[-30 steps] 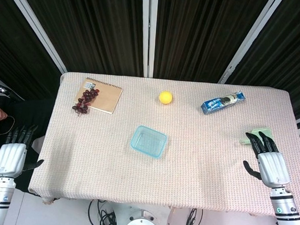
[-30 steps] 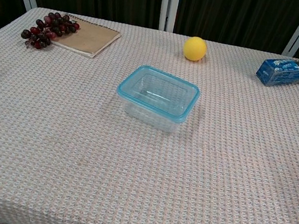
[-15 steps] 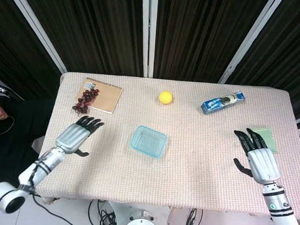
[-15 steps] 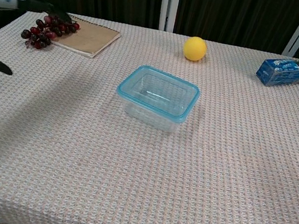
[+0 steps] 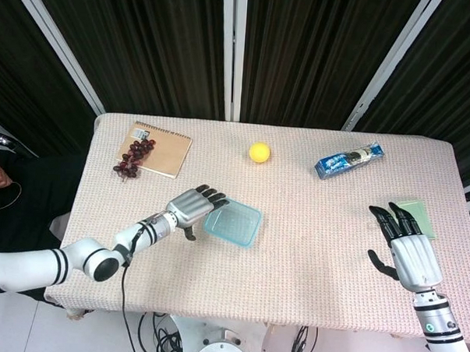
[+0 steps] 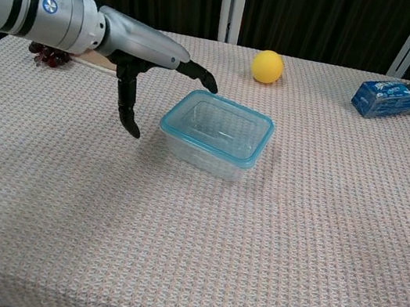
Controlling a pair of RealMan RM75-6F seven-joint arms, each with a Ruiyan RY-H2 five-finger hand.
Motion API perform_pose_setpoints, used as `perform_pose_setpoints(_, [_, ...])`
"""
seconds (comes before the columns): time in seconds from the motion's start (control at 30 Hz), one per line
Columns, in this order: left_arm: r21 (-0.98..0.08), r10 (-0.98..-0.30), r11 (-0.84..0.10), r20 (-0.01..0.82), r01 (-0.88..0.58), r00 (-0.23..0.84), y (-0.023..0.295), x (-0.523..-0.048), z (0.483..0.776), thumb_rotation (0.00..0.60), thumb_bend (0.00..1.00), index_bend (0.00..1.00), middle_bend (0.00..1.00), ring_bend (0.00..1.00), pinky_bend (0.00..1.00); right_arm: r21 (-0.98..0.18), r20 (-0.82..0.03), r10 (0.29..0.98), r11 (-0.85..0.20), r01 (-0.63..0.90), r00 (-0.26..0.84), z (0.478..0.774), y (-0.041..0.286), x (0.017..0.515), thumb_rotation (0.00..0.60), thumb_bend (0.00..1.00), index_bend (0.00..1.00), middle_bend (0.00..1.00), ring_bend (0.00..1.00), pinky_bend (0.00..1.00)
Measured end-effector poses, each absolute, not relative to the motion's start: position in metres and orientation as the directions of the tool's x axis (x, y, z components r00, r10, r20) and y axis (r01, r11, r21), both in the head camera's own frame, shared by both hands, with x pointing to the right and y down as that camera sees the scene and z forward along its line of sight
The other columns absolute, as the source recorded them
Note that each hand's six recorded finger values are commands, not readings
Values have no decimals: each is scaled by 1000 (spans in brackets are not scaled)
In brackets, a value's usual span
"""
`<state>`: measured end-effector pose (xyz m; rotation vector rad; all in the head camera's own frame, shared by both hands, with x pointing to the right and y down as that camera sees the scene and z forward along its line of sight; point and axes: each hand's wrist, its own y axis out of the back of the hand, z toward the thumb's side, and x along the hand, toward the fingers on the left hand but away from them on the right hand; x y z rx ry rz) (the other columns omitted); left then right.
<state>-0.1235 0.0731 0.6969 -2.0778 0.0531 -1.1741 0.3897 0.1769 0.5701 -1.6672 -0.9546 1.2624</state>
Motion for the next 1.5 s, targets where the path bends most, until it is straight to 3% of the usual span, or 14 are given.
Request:
perform_pose_setpoints(0.97, [-549,-356,-770,793,326,495,63,-76,707,600,0,0,2,0,78,-916,-371,911,-391,91,180,569,182,403,600,233,62,157,23,119])
perform_pose_setpoints(1.1, [-557,-371,-771,787,308,492,61,-75,708,600,0,37,70,10,161,-915,-372,910,-393,92,182,569,182,403,600,233,61,159,23,119])
perform_pose_setpoints(1.2, [-560,-383,-778,782,284,492,61,-73,709,600,0,167,232,142,280,-912,-375,906,-398,98,194,570,183,399,600,233,62,171,25,123])
perform_pose_setpoints(1.27, [-551,-382,-791,785,265,488,62,-73,710,600,0,231,289,200,347,-907,-379,900,-407,108,216,572,183,394,600,234,64,187,33,139])
perform_pose_setpoints(1.5, [-539,-410,-822,784,183,467,62,-67,709,600,0,263,321,232,439,-855,-396,834,-488,177,385,597,181,346,600,234,103,230,50,190])
